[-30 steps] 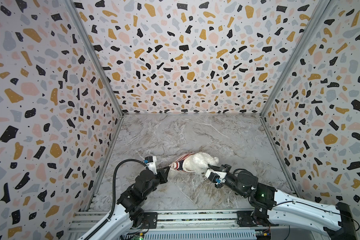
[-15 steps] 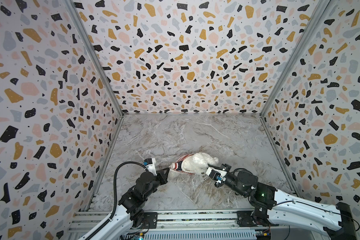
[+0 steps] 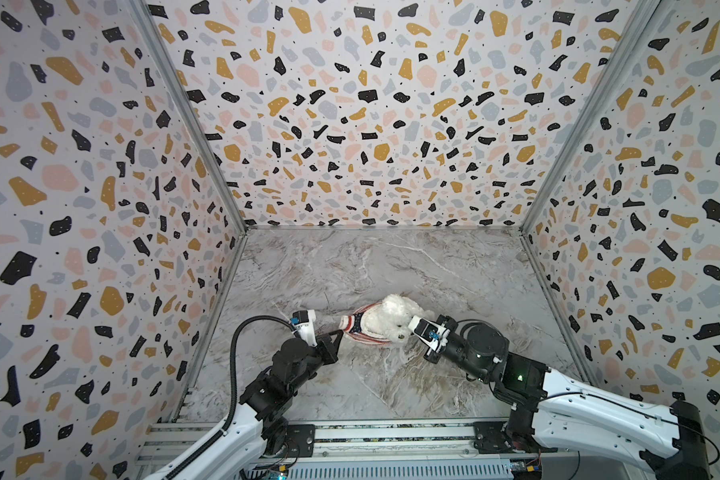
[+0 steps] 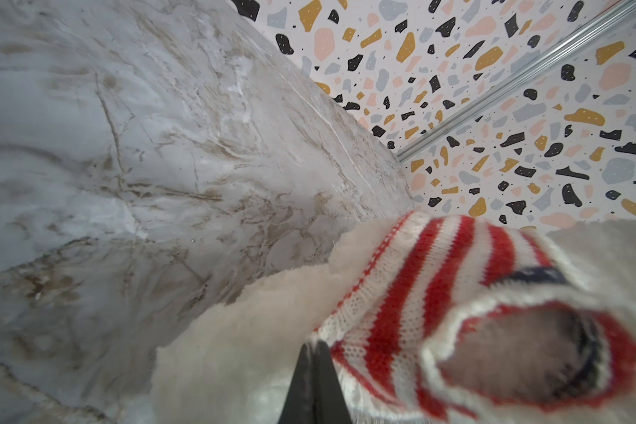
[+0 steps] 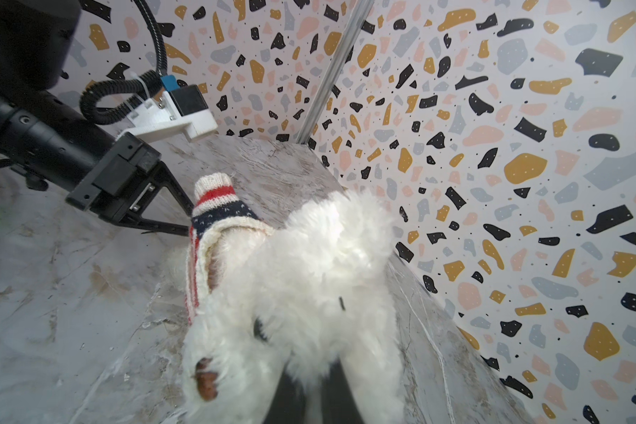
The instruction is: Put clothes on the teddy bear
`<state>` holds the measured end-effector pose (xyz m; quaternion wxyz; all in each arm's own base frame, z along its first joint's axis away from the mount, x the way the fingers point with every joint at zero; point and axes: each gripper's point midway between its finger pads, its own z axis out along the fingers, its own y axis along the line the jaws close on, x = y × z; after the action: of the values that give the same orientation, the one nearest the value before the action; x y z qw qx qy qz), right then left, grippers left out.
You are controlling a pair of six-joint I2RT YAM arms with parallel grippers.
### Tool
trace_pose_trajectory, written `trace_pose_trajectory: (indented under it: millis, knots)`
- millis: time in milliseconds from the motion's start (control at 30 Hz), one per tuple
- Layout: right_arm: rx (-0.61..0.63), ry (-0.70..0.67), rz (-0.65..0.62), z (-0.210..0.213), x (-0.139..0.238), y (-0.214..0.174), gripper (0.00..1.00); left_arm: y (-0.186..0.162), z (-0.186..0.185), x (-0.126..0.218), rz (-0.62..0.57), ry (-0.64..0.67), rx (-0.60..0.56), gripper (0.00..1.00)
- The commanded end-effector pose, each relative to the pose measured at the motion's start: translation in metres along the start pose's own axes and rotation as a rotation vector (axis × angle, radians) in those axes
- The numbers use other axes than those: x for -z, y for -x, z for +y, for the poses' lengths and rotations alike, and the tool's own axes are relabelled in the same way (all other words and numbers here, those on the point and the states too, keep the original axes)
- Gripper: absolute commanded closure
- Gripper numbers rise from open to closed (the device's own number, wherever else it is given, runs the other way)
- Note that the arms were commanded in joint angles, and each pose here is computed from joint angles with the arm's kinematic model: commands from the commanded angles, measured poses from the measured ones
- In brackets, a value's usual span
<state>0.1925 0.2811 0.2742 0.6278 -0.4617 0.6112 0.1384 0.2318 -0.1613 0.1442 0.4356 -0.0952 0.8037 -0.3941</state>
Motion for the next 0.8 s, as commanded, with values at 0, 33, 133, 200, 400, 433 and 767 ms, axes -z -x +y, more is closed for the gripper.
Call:
trace_pose_trajectory:
  millis: [0,33,133,200,400,433,767]
  knots:
    - [-0.178,-0.025,-0.005,-0.021,-0.001,0.02,1.0,0.023,-0.018,0.003,-0.069,-0.031,-0.058,0.99]
    - [-0.212,-0.027,0.019,-0.023,-0.003,0.017,1.0,0.025,-0.018,0.004,-0.072,-0.025,-0.066,0.98]
    - [-0.257,-0.019,0.058,-0.022,-0.005,0.011,1.0,0.032,-0.018,0.007,-0.095,-0.003,-0.08,0.87]
    - [-0.29,-0.014,0.063,-0.021,-0.005,0.01,1.0,0.037,-0.019,0.009,-0.109,0.008,-0.09,0.78]
    - [-0.444,-0.006,0.121,-0.025,-0.015,0.01,1.0,0.039,-0.018,0.014,-0.112,0.031,-0.114,0.53]
    - [-0.455,-0.001,0.124,-0.024,-0.017,0.01,1.0,0.039,-0.019,0.014,-0.11,0.023,-0.114,0.52]
    - [-0.88,-0.051,0.249,-0.037,-0.038,-0.016,1.0,0.009,-0.047,-0.002,-0.028,-0.203,-0.02,0.53]
